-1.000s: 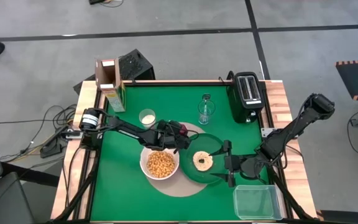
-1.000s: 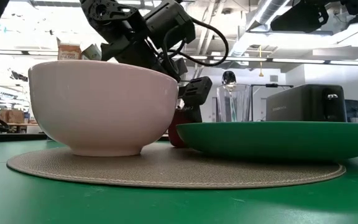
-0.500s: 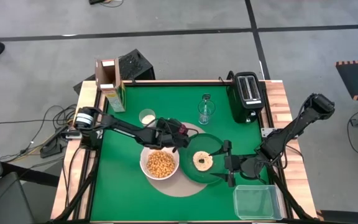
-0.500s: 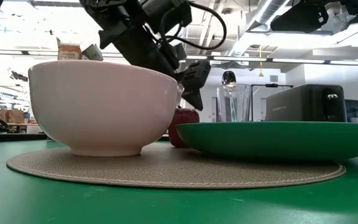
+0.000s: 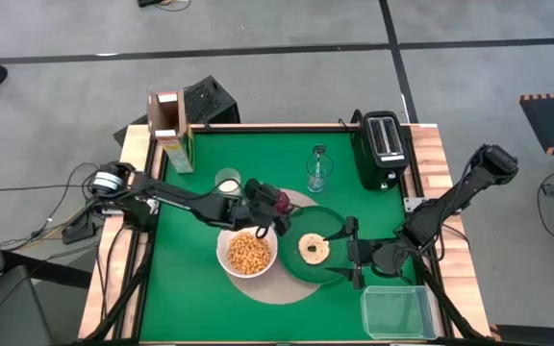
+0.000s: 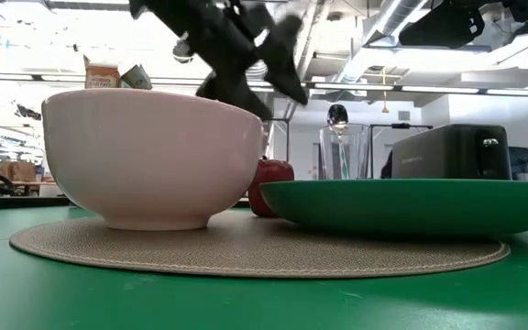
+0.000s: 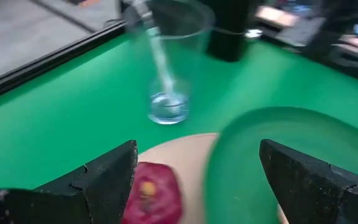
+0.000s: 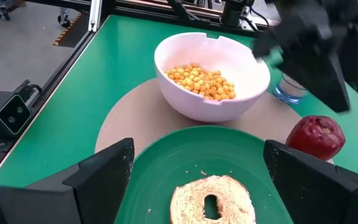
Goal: Arrange a breakfast setting
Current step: Adjust the bagel on the green plate
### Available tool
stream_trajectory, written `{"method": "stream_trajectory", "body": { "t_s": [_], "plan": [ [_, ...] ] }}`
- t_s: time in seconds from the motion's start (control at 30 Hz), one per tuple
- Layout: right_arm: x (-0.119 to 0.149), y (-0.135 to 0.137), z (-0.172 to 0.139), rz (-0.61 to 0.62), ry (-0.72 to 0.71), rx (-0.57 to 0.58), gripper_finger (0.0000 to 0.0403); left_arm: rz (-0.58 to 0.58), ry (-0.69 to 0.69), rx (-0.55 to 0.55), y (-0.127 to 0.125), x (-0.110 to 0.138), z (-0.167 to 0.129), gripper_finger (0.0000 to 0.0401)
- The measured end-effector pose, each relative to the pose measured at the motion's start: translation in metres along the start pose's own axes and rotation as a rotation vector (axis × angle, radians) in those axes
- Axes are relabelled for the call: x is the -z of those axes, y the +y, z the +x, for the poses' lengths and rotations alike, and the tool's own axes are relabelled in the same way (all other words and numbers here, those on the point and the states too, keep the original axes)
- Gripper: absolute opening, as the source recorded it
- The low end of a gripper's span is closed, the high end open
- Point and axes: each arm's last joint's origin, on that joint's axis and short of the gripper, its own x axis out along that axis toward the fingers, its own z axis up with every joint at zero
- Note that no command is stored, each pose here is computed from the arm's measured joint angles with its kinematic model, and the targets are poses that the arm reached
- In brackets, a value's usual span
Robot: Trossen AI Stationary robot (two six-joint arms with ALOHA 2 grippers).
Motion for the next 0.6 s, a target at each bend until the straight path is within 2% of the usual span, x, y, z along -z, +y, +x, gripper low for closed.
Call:
{"method": "stream_trajectory", "body": {
  "t_s": [0.3,0.5,0.6],
  "plan": [
    [0.0,0.0,0.0,0.002,0.0,-0.005,0.0386,0.13,0.012,0.294,-0.025,-0.008,-0.05,0.0323],
    [0.0,-0.001,0.0,0.039,0.001,-0.002,0.0386,0.272,0.043,0.555,-0.047,0.007,-0.073,0.0323],
    [-0.001,-0.004,0.002,0.092,0.003,0.01,0.0386,0.273,0.035,0.671,-0.052,0.021,-0.079,0.032]
  ]
}}
